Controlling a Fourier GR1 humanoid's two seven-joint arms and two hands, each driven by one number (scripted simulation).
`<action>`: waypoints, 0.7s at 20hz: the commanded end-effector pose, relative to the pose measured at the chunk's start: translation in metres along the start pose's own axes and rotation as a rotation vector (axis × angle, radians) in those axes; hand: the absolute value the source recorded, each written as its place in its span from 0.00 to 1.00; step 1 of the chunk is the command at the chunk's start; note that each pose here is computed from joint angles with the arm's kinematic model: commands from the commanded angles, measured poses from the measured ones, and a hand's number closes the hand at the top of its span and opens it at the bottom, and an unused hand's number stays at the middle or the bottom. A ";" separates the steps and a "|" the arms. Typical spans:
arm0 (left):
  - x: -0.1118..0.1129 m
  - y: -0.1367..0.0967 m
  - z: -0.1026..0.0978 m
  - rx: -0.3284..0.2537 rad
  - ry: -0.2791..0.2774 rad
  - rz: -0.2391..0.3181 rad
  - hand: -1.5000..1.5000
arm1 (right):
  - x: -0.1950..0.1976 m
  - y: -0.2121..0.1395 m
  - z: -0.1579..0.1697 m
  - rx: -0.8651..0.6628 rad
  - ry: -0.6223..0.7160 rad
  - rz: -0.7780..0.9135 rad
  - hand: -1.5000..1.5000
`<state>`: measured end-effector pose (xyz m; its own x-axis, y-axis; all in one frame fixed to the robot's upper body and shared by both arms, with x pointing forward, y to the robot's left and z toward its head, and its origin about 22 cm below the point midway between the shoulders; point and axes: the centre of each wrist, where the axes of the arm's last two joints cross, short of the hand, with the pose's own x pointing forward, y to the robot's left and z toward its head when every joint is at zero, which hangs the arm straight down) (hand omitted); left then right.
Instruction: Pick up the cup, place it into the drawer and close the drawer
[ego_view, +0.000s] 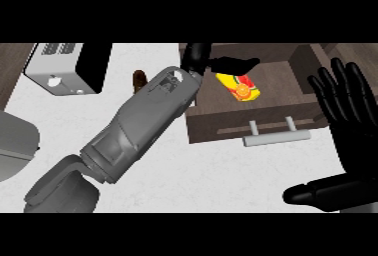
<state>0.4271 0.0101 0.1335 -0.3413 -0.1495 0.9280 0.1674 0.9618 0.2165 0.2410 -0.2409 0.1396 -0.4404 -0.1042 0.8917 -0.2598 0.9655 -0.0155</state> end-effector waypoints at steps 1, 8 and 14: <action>0.008 -0.009 0.006 -0.017 -0.040 0.096 0.00 | -0.009 0.005 -0.008 -0.002 0.002 -0.042 0.00; 0.037 -0.007 -0.010 0.006 -0.129 0.271 0.00 | 0.002 -0.028 0.009 0.003 0.020 -0.068 0.00; 0.015 0.004 0.004 0.062 -0.083 0.348 0.00 | 0.033 -0.025 0.013 0.084 0.029 0.017 1.00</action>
<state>0.4215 0.0079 0.1527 -0.3665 0.1630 0.9160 0.2538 0.9647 -0.0701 0.2293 -0.2660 0.1452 -0.4144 -0.1355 0.9000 -0.3069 0.9517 0.0019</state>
